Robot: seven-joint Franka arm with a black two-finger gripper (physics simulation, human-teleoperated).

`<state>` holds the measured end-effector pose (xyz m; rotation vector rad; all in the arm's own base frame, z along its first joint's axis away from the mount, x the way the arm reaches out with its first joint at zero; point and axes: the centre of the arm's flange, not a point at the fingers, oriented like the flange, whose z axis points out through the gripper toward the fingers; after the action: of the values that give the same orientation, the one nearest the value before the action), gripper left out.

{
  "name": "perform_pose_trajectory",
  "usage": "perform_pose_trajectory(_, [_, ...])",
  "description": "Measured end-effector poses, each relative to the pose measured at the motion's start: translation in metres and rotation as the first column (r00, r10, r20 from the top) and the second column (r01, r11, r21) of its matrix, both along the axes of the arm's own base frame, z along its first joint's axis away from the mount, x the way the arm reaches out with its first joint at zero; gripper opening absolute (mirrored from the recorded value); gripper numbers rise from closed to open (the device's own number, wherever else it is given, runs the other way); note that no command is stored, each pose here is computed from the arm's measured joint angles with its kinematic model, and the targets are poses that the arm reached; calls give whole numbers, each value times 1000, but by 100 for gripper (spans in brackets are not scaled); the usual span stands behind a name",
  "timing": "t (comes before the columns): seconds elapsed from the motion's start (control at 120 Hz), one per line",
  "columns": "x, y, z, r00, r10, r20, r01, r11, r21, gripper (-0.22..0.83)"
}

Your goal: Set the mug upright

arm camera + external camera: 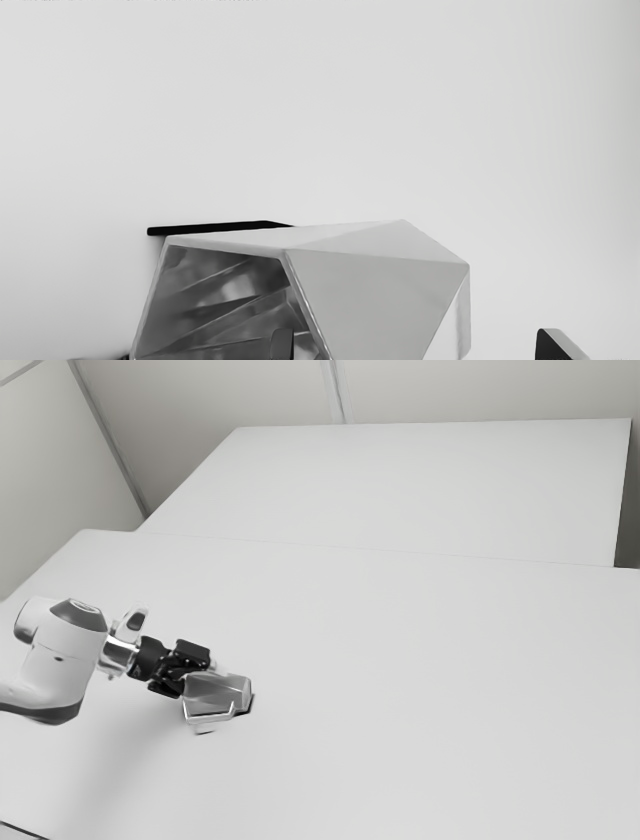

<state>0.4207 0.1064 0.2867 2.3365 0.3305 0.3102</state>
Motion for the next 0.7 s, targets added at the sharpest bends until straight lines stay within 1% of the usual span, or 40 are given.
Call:
perform_pose_trajectory(0.092, [0,-2,-1,1000,-10,18,11,1000,-8,40])
perform_pose_trajectory(0.25, [1,-5,0,998,-31,52,32,999,-12,12])
perform_pose_trajectory(0.308, [2,-6,1,997,-40,62,41,999,-10,5])
perform_pose_trajectory(0.458, [3,-10,5,994,-65,87,65,998,1,-5])
perform_pose_trajectory(0.567, [5,-12,12,990,-80,113,80,997,7,-9])
perform_pose_trajectory(0.633, [6,-15,18,987,-94,133,94,996,9,-13])
perform_pose_trajectory(0.7, [9,-20,24,982,-112,151,111,994,14,-14])
